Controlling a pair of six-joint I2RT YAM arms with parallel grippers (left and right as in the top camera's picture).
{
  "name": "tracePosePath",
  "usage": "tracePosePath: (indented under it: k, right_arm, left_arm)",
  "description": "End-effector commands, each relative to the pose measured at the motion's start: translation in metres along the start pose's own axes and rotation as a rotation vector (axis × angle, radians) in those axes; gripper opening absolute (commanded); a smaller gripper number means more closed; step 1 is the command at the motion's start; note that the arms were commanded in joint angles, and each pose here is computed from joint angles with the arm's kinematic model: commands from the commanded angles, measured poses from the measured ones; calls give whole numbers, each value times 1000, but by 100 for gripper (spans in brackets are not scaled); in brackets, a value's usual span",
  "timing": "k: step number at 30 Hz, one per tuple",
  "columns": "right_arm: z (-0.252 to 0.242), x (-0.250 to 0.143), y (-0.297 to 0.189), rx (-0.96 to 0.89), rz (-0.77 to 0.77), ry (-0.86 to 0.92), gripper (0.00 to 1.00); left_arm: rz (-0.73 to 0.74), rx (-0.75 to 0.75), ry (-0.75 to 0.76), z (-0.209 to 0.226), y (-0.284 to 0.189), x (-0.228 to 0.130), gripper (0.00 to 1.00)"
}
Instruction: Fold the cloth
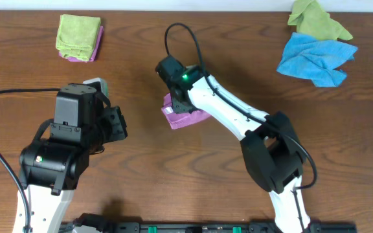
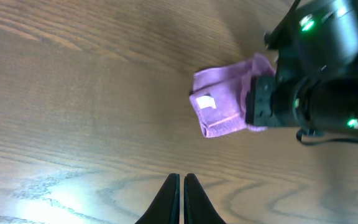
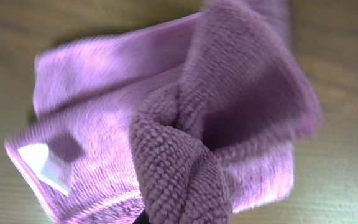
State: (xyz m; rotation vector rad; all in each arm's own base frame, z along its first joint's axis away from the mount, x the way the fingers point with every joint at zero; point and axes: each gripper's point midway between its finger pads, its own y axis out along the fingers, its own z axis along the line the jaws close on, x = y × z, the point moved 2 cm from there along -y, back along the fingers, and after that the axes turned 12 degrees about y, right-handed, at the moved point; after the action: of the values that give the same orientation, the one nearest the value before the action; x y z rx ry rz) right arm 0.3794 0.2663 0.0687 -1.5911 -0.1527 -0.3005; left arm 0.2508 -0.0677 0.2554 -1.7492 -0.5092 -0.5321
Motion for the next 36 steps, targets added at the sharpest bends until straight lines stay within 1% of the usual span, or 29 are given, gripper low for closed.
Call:
tracePosePath:
  k: [1,6,7,8,9,11,12,13,15,16,19,20,21,22,23,24,25,27,30,32,35,36]
  right_arm:
    - [1,10,-2,27,-7,48,1]
    - [4,11,0,41,-9,52,2]
    - [10,11,0,76,0,54,13]
    - [21,7,-1,134,26,48,35]
    - [38,0,-5,232,78,20,60]
    - [71,-23,-20,449,207,-87,86]
    - [87,-39,-31,566,271,-190,87]
    - [90,-43,-34,586,280,-225,86]
    - [88,-41,-35,587,273,-224,83]
    - [84,-35,-35,587,264,-212,80]
    - [61,-4,-37,570,214,-141,66]
    - [54,3,-37,570,205,-120,66]
    - [47,11,-40,572,195,-99,60]
    - [40,18,-42,573,186,-82,45]
    - [34,24,-44,575,176,-67,16]
    - [27,30,-47,574,166,-52,2]
    - [22,35,-50,577,152,-45,2]
    - [15,45,-52,576,124,-30,1]
    - [6,51,-43,512,92,-19,2]
    - [11,48,-33,496,97,-28,1]
    - [17,40,-16,464,113,-40,2]
    - [19,37,-9,451,118,-45,1]
  left_arm:
    - [-17,8,8,1,-5,4,6]
    - [-20,8,9,1,-5,4,6]
    - [-21,8,9,1,-5,5,6]
    - [-22,8,9,1,-5,5,6]
    - [-23,8,12,1,-5,5,6]
    - [-28,8,22,1,-5,6,6]
    - [-35,6,25,0,-5,8,6]
    - [-41,5,25,0,-5,9,6]
    - [-52,2,26,0,-5,12,6]
    - [-53,4,26,0,-5,12,6]
    - [-55,40,25,5,-5,12,6]
    - [-55,55,24,8,-5,12,6]
    - [-57,74,24,11,-4,12,6]
    - [-57,88,23,13,-3,11,7]
    - [-57,95,22,15,-1,11,9]
    - [-55,97,21,15,2,10,11]
    - [-52,97,17,16,5,10,14]
    - [-42,100,-2,17,11,8,23]
    - [-17,96,-10,18,26,3,35]
    - [14,84,-28,18,42,-3,58]
    - [64,55,-49,16,62,-11,83]
    - [75,43,-51,14,67,-12,88]
